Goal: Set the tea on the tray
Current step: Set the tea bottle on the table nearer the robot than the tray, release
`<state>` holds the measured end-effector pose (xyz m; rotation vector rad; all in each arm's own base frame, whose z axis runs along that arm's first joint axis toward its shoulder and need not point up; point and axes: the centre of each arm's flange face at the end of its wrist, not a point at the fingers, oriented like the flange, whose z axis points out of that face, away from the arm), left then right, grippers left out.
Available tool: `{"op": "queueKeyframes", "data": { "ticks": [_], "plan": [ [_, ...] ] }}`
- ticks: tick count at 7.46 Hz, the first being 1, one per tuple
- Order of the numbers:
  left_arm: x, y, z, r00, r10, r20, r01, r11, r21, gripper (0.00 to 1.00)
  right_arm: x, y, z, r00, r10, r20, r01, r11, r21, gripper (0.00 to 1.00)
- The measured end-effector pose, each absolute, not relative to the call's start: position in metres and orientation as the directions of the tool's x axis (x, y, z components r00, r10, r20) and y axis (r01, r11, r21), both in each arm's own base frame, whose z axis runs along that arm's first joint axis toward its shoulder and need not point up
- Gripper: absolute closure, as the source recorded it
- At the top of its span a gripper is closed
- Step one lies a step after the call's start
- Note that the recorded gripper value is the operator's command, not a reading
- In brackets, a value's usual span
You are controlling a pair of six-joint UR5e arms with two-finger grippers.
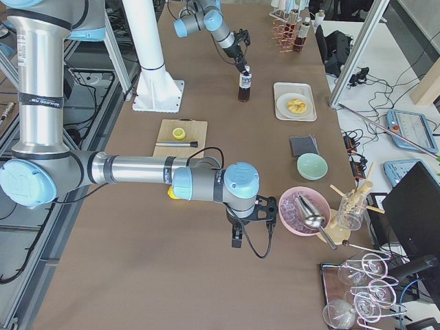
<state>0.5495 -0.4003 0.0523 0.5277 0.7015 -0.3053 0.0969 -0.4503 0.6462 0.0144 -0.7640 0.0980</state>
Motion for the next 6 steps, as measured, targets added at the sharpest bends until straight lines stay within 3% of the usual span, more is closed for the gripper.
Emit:
{"op": "queueKeyframes", "data": {
  "ticks": [6],
  "plan": [
    [0.484,-0.434,0.059,0.742,-0.014,-0.671,0.366,0.846,0.387,0.03,0.097,-0.472,0.618,0.71,0.048,0.703,-0.096,0.995,0.029,0.0]
  ]
}}
